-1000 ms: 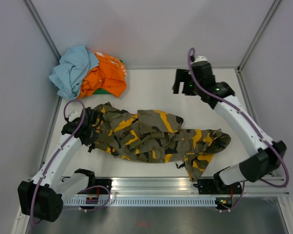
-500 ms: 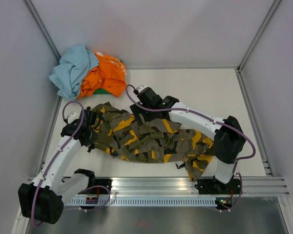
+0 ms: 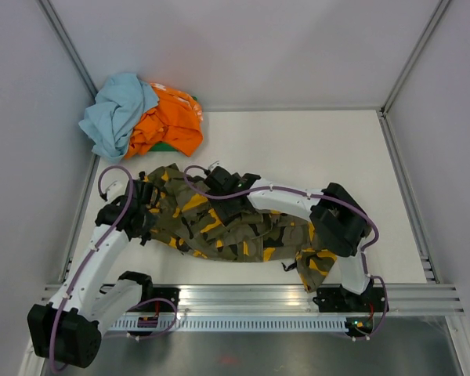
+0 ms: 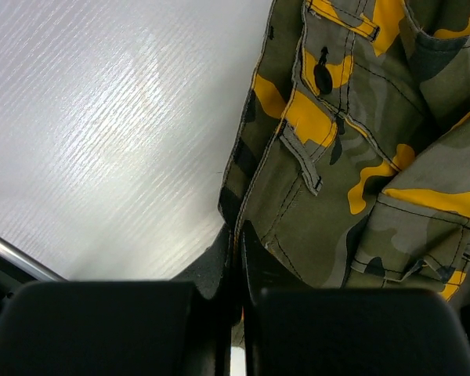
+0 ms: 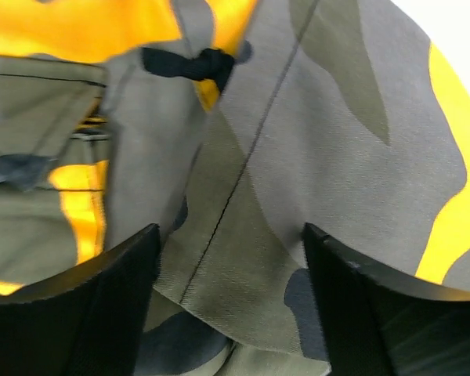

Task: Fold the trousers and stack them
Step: Flatten the trousers out

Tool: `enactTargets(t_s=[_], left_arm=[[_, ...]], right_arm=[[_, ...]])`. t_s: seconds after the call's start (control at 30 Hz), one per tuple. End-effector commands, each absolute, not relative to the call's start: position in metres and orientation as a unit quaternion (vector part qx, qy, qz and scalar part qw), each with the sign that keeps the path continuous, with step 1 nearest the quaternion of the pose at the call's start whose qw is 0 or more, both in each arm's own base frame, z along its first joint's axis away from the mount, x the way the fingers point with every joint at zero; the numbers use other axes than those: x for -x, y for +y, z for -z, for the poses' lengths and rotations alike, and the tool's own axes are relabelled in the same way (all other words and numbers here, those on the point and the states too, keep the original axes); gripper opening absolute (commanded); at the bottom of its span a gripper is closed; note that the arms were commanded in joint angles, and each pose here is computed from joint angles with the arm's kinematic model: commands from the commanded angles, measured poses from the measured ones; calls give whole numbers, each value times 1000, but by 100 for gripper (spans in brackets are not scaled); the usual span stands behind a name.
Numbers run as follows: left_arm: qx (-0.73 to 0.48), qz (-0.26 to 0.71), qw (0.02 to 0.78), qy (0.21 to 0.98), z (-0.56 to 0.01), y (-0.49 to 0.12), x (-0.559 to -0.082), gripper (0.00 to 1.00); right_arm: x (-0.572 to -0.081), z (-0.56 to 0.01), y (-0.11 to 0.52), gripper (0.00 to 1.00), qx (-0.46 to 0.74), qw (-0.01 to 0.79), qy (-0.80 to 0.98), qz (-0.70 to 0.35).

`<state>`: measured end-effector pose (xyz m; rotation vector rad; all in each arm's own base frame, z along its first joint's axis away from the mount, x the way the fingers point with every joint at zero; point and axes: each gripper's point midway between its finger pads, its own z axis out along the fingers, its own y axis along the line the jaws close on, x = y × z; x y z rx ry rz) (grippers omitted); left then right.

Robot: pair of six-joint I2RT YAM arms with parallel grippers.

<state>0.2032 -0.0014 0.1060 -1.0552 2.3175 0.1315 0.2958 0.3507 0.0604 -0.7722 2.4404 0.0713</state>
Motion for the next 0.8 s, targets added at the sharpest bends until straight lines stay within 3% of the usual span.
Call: enactTargets(t_s=[0.0,0.1,0.13,0.2,0.23,0.27,0.43,0.6,0.77], left_arm=[[404,-56,311,858,-111,6,-204,2],[407,-51,317,855,-112,6,-205,2],[406,-51,319,855,-112,6,-205,2],[404,-54,320,855,-113,7,-206,2],[404,-55,320,855,-114,7,-206,2],[405,-56,320,854,-114,8,-206,2],[422,-67,313,848,-111,12,-199,2],[444,-76,314,836,-109,18,-193,2],[464,-78,313,825,-109,22,-188,2]], right_arm=[[-306,-61,345,78,261,317,912,-1],[-309,-52,330,64,255,325,910,32],[-308,-49,327,47,259,325,909,38],[-312,-52,318,24,254,330,907,61],[-315,-60,316,4,247,338,906,64],[-319,-67,313,0,240,347,904,69],[-371,-156,265,0,114,410,903,59],[-430,-259,145,0,-72,487,870,3],[-450,-285,23,1,-204,515,832,30]])
